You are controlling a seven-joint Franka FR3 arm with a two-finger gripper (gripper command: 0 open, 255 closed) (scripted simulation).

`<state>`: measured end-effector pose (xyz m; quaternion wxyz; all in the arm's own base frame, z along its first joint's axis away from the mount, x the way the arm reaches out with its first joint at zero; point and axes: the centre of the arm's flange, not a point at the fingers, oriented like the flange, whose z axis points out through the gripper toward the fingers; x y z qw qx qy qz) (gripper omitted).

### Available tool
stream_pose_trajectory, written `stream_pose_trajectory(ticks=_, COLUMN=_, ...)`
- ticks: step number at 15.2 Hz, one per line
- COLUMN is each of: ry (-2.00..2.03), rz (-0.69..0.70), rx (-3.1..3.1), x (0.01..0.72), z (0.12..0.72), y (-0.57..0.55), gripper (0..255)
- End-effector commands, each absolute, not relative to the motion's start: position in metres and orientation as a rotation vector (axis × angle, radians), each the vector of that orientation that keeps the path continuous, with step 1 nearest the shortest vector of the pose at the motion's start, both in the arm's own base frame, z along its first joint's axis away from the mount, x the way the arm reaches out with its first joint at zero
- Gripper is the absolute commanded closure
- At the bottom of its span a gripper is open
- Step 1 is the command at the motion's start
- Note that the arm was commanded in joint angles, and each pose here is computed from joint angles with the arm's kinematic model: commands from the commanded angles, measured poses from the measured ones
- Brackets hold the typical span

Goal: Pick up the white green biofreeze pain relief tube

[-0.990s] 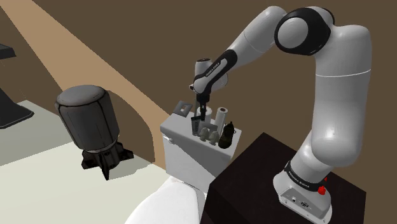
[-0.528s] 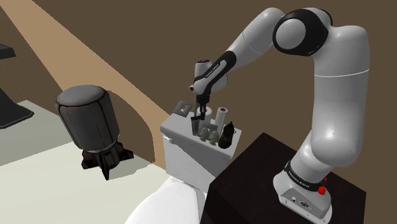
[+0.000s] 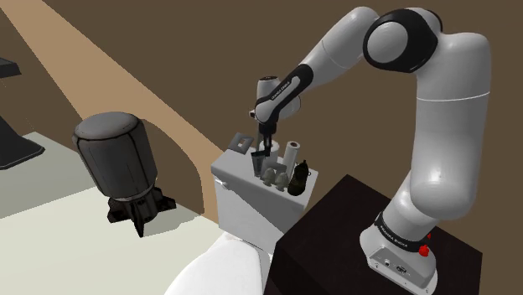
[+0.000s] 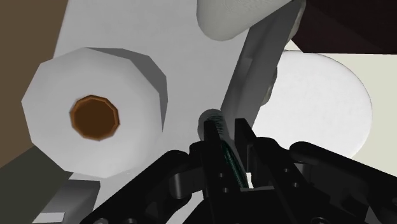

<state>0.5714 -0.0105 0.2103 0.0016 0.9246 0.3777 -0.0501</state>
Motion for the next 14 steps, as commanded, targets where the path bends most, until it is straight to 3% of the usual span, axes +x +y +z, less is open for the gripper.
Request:
stream_pose_trajectory(ticks=1, ry=1.186, rz=-0.157, rx=2.902, x=0.572, z=0.220, y=-0.011, gripper=255)
stream_pose_trajectory(ticks=14, ry=1.186, rz=-0.157, rx=2.902, x=0.572, z=0.279, y=-0.011, gripper=255)
